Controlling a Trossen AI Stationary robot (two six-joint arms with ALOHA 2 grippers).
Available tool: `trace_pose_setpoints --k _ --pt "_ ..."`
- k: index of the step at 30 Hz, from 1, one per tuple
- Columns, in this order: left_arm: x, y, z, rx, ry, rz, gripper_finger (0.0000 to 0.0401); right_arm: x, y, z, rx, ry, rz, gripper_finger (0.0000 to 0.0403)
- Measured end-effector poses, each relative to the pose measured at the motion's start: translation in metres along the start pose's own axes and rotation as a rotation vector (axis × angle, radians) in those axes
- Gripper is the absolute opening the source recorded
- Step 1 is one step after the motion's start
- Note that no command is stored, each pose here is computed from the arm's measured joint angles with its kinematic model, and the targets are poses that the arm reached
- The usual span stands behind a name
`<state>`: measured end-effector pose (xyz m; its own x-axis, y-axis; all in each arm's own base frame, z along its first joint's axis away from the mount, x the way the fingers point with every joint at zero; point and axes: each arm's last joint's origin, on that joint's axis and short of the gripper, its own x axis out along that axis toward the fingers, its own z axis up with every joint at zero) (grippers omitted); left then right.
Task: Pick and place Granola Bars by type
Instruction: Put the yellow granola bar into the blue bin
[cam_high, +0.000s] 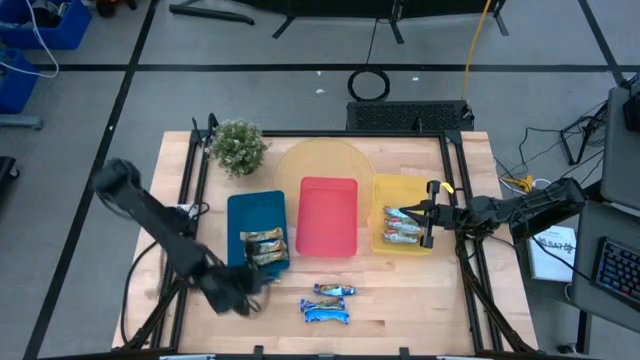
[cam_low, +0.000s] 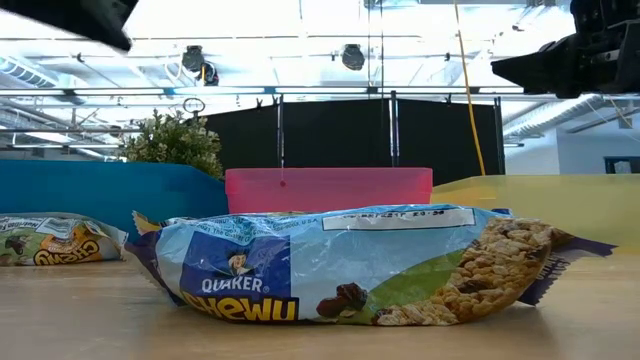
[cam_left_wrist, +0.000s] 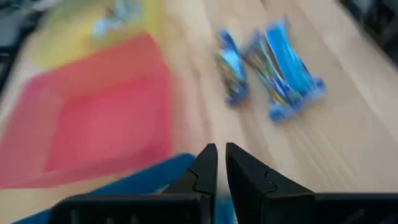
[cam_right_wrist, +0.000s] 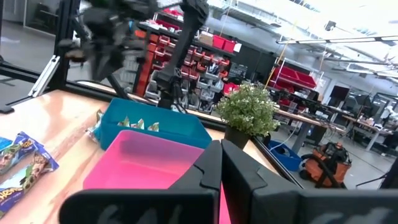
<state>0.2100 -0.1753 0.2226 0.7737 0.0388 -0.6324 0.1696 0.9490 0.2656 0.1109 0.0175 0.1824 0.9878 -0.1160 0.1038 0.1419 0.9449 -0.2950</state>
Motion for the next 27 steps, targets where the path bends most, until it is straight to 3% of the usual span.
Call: trace_pose_setpoints --k 6,12,18,27 --pt "0.038 -0.034 0.007 0.044 0.222 0.025 0.0051 0.0 0.0 0.0 -0.001 0.0 0.0 0.0" --pt "0.058 -0.052 0.023 0.042 0.324 -0.046 0.0119 0.0 0.0 0.0 -0.012 -0.001 0.0 0.0" --pt "0.068 -0.059 0.01 0.106 0.501 -0.077 0.0178 0.0 0.0 0.001 -0.018 -0.006 -0.001 0.0" --pt "0.08 -0.058 0.003 0.18 0.53 -0.04 0.0199 0.0 0.0 0.0 -0.018 -0.005 -0.002 0.0"
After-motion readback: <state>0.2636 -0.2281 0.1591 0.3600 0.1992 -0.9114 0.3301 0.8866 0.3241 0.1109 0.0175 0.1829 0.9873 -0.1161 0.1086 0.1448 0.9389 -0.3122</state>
